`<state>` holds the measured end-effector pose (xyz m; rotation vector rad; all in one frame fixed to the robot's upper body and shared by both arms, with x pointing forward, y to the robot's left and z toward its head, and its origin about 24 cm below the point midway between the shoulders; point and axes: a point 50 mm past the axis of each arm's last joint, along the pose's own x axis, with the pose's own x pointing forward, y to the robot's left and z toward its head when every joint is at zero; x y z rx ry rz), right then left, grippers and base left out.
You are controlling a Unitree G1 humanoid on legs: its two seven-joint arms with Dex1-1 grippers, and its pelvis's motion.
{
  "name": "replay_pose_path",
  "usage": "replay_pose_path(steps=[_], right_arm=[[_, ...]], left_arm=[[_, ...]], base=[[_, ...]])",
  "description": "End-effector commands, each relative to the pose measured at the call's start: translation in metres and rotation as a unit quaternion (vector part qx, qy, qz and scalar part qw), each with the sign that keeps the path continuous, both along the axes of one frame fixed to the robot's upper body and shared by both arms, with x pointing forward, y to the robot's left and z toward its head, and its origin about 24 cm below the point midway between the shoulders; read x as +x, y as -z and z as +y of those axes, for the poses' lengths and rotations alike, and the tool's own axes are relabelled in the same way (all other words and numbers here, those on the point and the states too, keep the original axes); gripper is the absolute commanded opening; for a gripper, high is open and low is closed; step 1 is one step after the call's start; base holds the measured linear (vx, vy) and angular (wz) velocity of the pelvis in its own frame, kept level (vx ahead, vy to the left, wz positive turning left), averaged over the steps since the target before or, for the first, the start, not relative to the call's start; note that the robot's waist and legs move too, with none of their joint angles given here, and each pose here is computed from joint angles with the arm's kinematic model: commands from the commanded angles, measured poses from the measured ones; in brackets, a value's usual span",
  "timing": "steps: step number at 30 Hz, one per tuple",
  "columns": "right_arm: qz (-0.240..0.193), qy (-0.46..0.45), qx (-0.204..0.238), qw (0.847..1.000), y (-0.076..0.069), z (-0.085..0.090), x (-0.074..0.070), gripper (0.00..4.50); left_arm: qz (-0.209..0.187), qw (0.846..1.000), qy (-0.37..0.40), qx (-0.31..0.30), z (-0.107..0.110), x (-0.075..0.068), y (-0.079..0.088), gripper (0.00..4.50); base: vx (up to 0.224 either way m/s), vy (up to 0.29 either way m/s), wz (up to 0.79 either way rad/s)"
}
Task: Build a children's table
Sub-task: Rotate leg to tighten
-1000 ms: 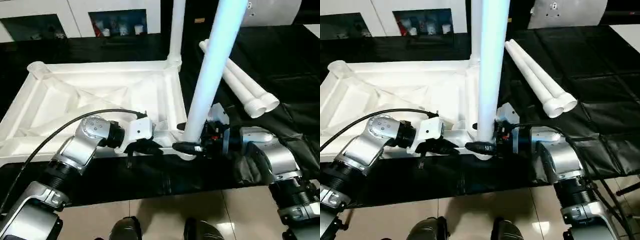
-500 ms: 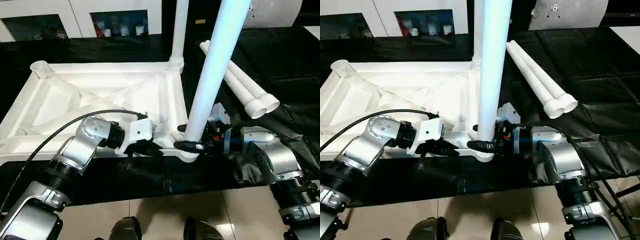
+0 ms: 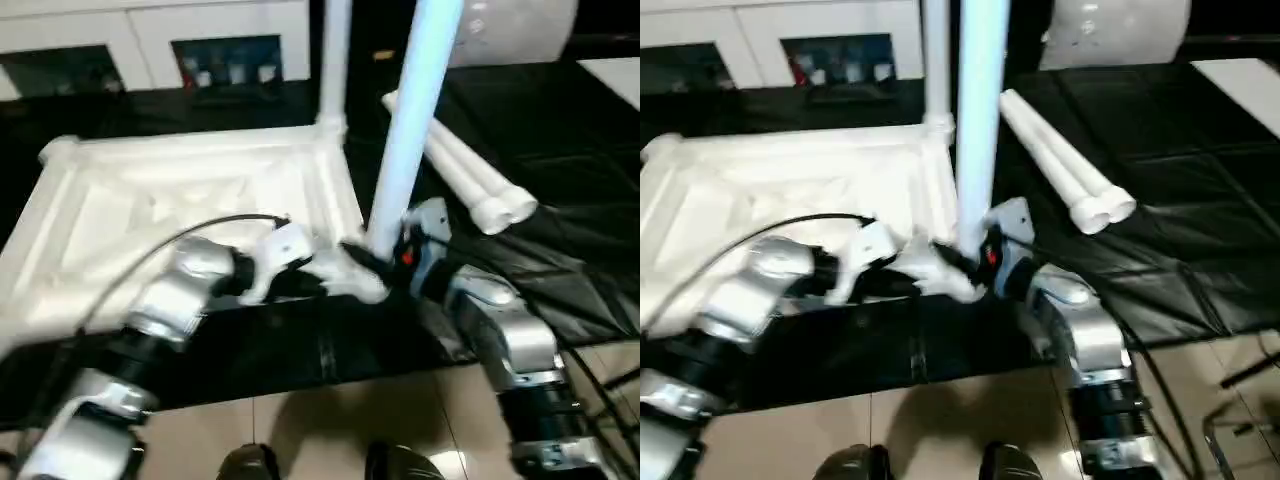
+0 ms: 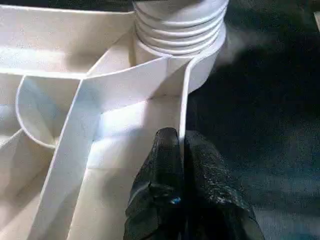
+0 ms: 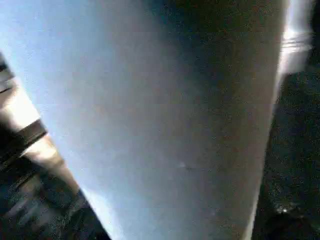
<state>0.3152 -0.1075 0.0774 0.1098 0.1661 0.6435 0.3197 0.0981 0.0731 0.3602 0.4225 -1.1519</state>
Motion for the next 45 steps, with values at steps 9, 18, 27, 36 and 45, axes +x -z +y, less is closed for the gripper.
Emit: replay_pose_path(steps=[9, 18, 27, 36, 45], right_arm=[[0.096, 0.05, 0.024, 0.994, 0.018, 0.066, 0.003, 2.16], [0.061, 0.049, 0.011, 0.997, 0.013, 0.061, 0.008, 3.38], [-0.014, -0.016, -0.021, 1.0, -0.001, 0.01, 0.004, 4.06], [-0.022, -0.19, -0.069, 0.979, -0.004, -0.009, -0.012, 4.46], [-0.035, -0.236, -0.07, 0.969, -0.011, -0.01, -0.007, 4.46]], left_arm=[[-0.064, 0.981, -0.177, -0.035, -0.04, 0.019, -0.021, 0.0], [-0.072, 0.989, -0.125, -0.032, -0.034, 0.009, -0.019, 0.0], [-0.061, 0.998, -0.021, -0.022, -0.005, -0.008, -0.011, 0.0], [-0.047, 0.995, 0.085, 0.026, 0.015, -0.016, -0.007, 0.0], [-0.047, 0.989, 0.127, 0.054, 0.021, -0.016, -0.006, 0.0]], base=[[-0.015, 0.024, -0.05], [-0.006, 0.002, -0.06], [0.02, -0.007, 0.02], [0.036, -0.024, 0.06], [0.0, 0.0, 0.0]])
